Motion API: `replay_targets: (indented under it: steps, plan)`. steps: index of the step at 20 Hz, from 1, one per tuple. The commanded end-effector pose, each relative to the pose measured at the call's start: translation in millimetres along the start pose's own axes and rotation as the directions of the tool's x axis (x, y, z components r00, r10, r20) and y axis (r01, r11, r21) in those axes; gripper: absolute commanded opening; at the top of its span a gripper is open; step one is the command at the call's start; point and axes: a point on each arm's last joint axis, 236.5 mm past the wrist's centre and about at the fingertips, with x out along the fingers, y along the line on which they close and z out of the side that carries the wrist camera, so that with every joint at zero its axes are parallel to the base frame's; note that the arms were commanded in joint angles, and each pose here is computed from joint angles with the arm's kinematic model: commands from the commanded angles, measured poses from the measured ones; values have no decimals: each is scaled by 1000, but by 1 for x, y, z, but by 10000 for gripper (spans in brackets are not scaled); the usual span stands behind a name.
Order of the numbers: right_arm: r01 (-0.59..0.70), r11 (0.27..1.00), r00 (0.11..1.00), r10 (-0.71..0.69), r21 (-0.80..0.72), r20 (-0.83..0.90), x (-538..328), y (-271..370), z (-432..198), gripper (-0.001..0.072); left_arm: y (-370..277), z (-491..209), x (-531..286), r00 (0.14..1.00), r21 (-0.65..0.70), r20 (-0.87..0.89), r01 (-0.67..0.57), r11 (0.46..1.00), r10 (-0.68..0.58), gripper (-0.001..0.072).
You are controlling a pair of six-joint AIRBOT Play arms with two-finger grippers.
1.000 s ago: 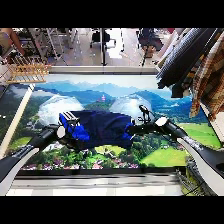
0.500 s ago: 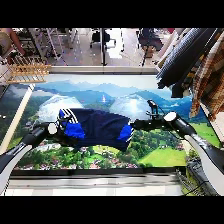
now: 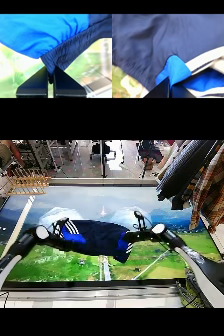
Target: Fold the clothes and pants, and hang the long-sleeved shirts on hangers.
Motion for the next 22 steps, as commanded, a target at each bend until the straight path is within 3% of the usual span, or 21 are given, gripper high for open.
replay_targets:
  steps: [1,3,6,10,16,19,21,22]
  plan:
    - [90,966,995,-80,-240,52,-91,46,18,11,-37,27,-58,992,117,86,83,990,-93,11]
    - [121,938,971,-43,-324,237,-174,107,47,12,-72,37,-72,965,147,136,204,968,-224,11]
    - [191,902,840,54,-388,539,-289,188,86,12,-118,48,-75,895,195,165,381,904,-413,11]
    - [184,878,733,176,-441,657,-345,245,111,13,-159,59,-83,752,228,217,581,781,-623,9]
    - [147,944,792,67,-296,607,-224,165,182,12,-148,13,-42,730,64,167,663,746,-663,10]
    - [33,992,826,42,-123,562,-117,103,212,12,-160,-5,-40,660,-29,161,746,665,-734,9]
    - [-65,994,844,102,-89,527,-60,88,228,13,-162,5,-46,628,-28,209,770,637,-749,9]
    - [-96,991,843,128,-89,522,-42,85,239,66,-156,20,-51,611,-19,275,775,631,-742,9]
